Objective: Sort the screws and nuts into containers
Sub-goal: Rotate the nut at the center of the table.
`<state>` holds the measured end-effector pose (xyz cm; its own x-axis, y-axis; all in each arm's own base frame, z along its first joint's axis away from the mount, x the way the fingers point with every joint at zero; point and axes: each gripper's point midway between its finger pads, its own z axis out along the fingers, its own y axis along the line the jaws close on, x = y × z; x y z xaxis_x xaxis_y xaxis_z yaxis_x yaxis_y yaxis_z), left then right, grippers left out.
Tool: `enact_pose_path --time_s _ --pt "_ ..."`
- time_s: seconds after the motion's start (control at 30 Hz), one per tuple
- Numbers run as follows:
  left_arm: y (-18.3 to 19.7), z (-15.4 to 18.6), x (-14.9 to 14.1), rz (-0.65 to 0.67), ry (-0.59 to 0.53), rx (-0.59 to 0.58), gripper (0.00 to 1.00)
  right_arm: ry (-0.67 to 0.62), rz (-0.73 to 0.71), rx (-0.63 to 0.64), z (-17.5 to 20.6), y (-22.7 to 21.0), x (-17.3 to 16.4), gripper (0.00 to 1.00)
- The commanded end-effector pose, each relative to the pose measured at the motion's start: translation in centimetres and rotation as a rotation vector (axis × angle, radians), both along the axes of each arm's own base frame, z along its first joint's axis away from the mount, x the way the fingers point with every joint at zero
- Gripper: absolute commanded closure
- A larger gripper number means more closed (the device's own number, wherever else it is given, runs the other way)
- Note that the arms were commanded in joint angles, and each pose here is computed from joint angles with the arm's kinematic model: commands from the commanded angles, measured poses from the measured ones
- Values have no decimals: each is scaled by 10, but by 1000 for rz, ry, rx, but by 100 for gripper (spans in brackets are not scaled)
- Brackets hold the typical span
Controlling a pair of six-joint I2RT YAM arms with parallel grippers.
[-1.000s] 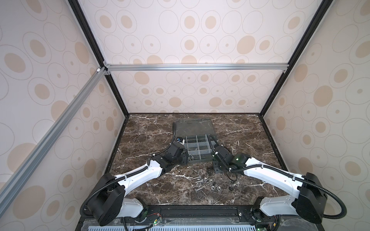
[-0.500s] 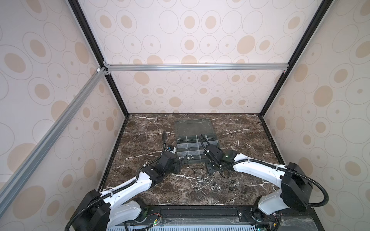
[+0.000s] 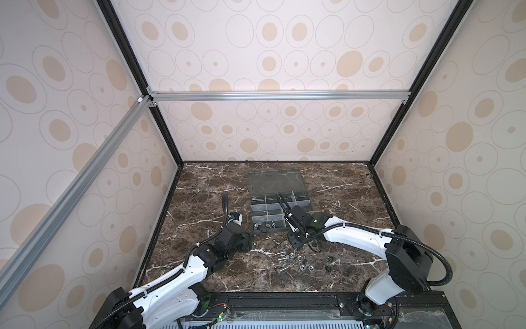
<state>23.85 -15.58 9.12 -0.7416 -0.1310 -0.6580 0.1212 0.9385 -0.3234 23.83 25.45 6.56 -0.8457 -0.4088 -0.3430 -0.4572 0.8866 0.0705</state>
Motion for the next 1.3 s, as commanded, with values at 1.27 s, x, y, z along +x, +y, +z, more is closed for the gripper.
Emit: enact_pose_path --time_s 1.27 --pt "15 -3 -5 75 -2 -31 42 49 153 -105 -31 22 -3 60"
